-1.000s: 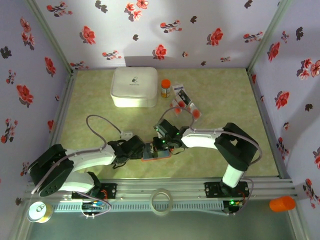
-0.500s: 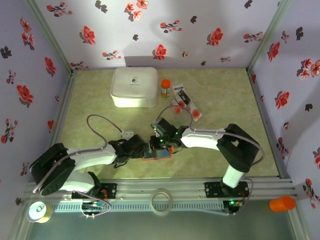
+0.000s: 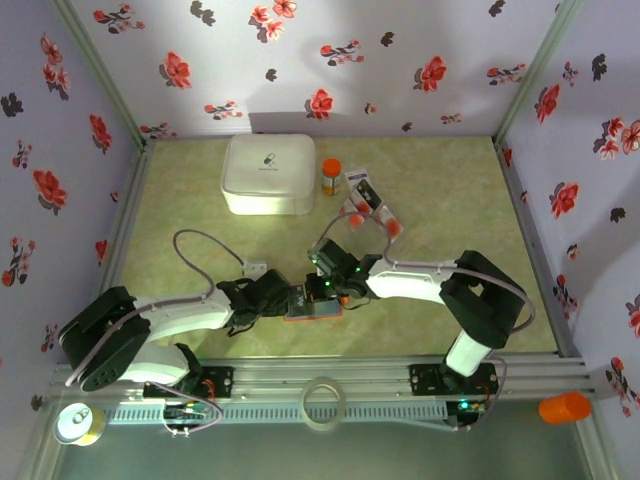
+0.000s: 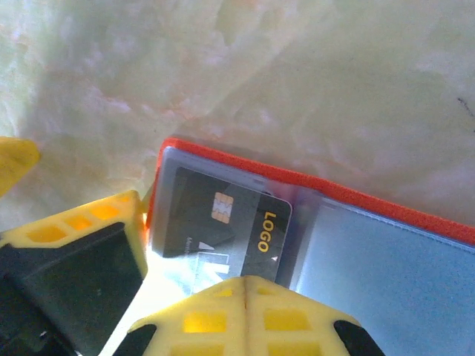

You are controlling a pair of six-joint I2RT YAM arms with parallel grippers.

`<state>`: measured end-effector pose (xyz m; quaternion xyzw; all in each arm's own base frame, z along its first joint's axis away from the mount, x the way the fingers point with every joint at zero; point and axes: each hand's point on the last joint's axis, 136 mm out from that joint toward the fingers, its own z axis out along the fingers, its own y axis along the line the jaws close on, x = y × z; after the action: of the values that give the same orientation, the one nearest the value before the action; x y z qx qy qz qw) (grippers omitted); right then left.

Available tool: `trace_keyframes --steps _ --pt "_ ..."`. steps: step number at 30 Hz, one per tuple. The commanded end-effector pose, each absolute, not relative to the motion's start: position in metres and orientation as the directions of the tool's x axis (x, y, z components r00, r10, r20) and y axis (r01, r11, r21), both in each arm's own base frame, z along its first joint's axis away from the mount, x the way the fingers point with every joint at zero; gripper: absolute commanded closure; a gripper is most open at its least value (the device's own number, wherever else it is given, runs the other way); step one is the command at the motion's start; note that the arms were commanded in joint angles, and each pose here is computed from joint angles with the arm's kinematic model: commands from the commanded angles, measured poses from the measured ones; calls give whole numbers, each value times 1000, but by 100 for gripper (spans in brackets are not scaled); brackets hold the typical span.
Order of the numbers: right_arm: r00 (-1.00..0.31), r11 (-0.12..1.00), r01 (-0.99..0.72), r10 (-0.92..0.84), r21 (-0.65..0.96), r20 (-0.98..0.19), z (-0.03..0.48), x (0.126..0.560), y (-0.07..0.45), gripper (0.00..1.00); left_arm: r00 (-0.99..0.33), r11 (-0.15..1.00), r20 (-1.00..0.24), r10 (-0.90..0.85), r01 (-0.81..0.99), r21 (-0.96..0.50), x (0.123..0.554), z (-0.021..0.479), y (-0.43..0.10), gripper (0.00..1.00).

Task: Put the credit cards into the card holder
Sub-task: Insert the credit card into the card slot.

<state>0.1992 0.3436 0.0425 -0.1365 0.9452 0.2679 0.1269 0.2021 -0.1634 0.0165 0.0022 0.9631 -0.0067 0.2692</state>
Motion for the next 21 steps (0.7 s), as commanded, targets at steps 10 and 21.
trace_keyframes --steps 10,21 --pt "-945 830 -302 -197 470 -260 20 194 348 100 -875 1000 -483 29 31 4 194 6 -158 0" --pt "-954 797 -286 -180 533 -242 23 191 365 100 -876 999 -481 28 33 -3 193 5 -159 0"
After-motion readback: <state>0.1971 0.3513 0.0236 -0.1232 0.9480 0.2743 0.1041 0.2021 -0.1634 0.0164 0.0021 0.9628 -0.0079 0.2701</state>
